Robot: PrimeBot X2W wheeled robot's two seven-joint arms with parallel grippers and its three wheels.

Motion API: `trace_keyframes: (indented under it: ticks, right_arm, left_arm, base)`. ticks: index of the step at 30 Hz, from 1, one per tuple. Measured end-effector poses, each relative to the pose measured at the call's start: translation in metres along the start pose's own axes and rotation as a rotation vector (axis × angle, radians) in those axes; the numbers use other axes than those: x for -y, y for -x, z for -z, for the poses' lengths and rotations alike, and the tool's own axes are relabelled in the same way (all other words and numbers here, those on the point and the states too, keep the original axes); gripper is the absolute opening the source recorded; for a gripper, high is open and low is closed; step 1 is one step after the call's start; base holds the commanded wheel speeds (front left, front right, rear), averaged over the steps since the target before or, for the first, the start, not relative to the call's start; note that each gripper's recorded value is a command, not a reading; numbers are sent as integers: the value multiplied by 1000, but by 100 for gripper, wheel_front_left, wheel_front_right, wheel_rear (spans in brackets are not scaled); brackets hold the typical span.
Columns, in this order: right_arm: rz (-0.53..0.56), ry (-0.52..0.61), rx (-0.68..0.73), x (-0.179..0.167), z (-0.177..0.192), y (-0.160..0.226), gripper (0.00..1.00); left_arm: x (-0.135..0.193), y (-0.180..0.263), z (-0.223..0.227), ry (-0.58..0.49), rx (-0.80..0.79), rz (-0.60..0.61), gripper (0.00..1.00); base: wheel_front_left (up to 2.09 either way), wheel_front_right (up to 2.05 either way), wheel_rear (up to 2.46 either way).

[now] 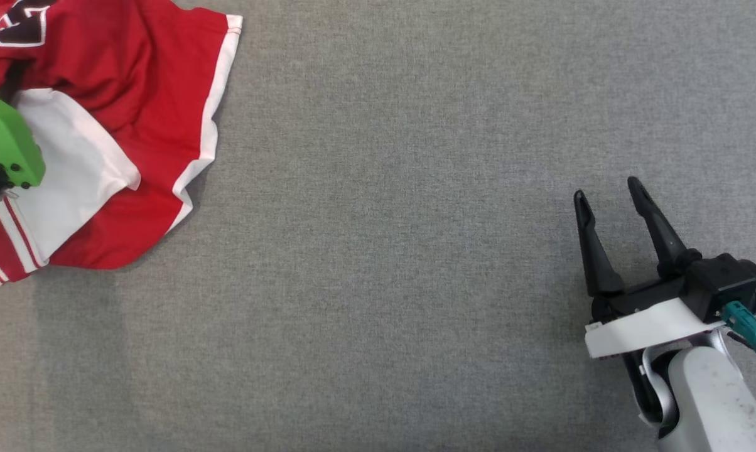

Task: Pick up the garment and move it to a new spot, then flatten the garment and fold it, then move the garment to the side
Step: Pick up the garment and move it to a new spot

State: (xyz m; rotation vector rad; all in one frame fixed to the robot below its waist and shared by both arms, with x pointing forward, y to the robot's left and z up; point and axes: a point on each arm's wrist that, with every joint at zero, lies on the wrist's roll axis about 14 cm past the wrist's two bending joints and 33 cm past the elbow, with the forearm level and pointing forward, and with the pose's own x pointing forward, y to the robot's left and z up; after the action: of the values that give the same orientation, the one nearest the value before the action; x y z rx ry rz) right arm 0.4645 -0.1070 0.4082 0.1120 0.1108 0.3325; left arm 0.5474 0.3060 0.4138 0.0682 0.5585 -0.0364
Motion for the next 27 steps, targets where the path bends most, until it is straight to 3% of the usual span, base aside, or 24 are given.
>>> trace_keyframes:
  ticks: [5, 8, 19, 27]
  right_arm:
    - [5, -38, 19, -15, -12, 13, 100]
    - [11, -47, 24, -21, -18, 26, 100]
    - [98, -29, 107, -12, -56, 78, 100]
    - [197, -9, 175, 11, -79, 110, 100]
  left_arm:
    - [-4, 31, -54, -7, 171, 17, 0]
    - [11, 56, -95, 24, 300, 77, 0]
    - [136, 203, -180, 85, 617, 469, 0]
    - [236, 278, -174, 135, 617, 810, 0]
  base:
    - [0, 0, 0]
    - [0, 0, 0]
    - [0, 0, 0]
    - [0, 0, 0]
